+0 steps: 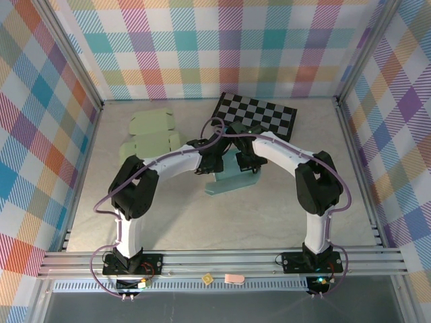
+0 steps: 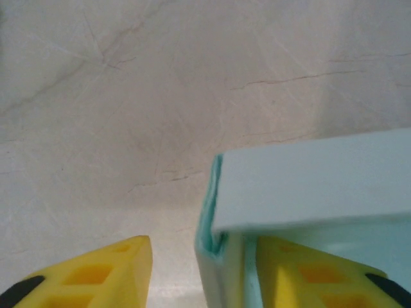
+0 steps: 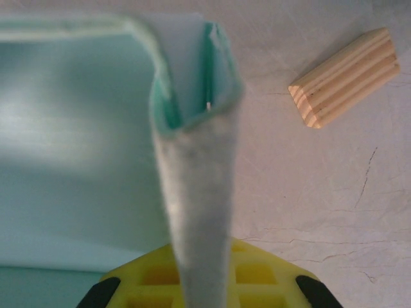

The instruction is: Fold the paper box

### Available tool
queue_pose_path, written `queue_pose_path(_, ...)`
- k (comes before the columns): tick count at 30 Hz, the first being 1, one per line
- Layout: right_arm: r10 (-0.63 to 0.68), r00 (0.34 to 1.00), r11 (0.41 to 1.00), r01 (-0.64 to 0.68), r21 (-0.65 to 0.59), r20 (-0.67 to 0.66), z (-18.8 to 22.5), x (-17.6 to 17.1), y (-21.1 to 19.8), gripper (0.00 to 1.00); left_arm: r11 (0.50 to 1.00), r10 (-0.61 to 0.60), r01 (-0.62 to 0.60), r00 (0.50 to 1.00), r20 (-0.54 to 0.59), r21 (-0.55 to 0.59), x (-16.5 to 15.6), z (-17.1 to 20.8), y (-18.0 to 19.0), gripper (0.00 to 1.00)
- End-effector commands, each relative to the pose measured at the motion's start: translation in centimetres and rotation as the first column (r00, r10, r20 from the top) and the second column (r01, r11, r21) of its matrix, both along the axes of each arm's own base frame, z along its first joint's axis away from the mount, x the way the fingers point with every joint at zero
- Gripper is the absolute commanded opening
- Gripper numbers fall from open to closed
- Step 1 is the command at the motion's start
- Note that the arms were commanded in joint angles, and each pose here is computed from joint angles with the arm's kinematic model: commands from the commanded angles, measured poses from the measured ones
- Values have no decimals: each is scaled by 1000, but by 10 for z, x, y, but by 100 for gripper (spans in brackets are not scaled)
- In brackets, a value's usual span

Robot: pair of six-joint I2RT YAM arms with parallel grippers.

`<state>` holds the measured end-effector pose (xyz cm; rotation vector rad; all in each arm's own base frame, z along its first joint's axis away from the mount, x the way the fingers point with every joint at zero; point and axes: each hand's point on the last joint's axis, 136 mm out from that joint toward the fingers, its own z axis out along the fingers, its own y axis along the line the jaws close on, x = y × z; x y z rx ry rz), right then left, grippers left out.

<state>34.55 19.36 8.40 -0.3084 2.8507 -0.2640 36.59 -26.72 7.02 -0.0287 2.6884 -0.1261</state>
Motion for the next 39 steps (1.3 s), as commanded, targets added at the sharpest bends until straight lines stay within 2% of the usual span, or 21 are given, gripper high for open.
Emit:
queue_pose_path(1,3,1000,1000,-3,-25,5,1,-6,2,0,982,-51,74,990,129,-175,2,64,-23,53)
queue_pose_path(3,1,1000,1000,-1,-22,0,-1,-7,2,0,955,-77,115,986,148,-275,3,80,-32,60)
queue_pose_path(6,0,1000,1000,0,-18,-9,-4,-9,2,0,907,-114,157,985,132,-391,2,88,-37,61)
queue_pose_path(11,-5,1000,1000,4,-7,-13,-6,-10,1,0,831,-126,156,988,93,-534,-4,80,-23,46)
queue_pose_path(16,-2,1000,1000,3,11,-18,-8,-10,3,0,779,-158,167,985,68,-604,-13,70,-15,40)
queue_pose_path(21,-4,999,999,5,37,-37,-15,-12,2,0,721,-124,110,992,29,-684,-17,51,-5,32)
queue_pose_path(26,0,999,999,2,54,-48,-19,-13,0,0,699,-150,122,988,23,-704,-28,43,-5,32)
queue_pose_path(29,-7,998,998,11,60,-63,-22,-12,-1,0,724,-134,103,991,7,-683,-33,34,4,38)
queue_pose_path(32,-11,997,997,17,76,-72,-24,-11,-1,0,725,-117,85,993,-1,-683,-36,29,12,38)
queue_pose_path(39,12,994,993,1,116,-112,-33,-13,4,0,678,-123,77,992,-10,-731,-35,16,4,34)
